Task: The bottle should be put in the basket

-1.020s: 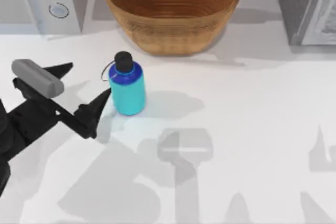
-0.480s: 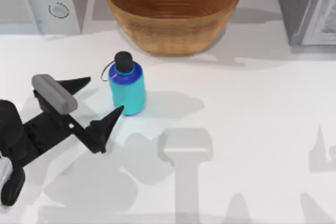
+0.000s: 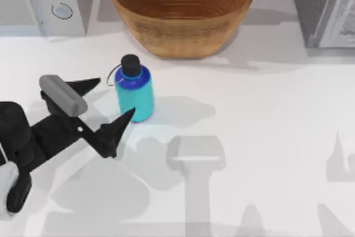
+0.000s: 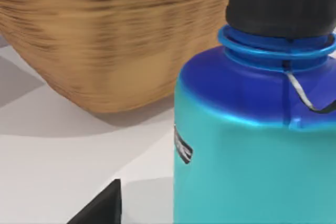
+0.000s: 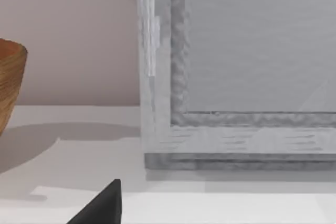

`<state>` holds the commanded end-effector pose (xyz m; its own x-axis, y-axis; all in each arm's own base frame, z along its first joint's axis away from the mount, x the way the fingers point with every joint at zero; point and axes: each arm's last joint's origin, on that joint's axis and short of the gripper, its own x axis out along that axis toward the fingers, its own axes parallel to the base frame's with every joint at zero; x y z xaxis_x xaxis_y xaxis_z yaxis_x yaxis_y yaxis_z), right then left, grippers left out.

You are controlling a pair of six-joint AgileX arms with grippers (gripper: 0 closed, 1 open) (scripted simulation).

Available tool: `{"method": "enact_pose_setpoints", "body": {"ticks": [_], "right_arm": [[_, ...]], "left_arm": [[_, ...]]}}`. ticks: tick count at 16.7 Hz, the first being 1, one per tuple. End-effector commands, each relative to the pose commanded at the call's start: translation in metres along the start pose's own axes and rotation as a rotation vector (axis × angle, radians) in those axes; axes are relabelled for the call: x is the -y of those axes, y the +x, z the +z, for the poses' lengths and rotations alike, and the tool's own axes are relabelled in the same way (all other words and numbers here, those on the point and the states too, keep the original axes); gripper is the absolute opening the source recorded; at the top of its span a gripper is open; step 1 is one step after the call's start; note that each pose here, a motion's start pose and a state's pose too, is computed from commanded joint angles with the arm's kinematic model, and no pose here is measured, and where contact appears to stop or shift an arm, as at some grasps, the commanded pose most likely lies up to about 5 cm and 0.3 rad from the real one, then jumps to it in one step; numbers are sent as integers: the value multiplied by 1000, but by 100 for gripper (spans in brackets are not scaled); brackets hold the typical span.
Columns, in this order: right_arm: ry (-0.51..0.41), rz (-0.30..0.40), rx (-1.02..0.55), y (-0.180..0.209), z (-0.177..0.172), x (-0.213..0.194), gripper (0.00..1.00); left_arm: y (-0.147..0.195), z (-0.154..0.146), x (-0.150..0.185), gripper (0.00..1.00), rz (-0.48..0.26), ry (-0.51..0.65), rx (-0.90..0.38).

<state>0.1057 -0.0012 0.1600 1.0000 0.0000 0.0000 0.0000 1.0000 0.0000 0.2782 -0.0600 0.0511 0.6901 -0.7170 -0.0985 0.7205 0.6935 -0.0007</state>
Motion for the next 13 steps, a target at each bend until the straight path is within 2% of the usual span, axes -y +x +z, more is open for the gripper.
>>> {"method": "enact_pose_setpoints", "body": {"ticks": [7, 11, 13], "right_arm": [[0, 0, 0, 0, 0, 0, 100], [0, 0, 0, 0, 0, 0, 100], [0, 0, 0, 0, 0, 0, 100]], "left_arm": [[58, 0, 1, 100, -1, 1, 1], [61, 0, 1, 100, -1, 0, 0], [61, 0, 1, 85, -1, 0, 0]]}}
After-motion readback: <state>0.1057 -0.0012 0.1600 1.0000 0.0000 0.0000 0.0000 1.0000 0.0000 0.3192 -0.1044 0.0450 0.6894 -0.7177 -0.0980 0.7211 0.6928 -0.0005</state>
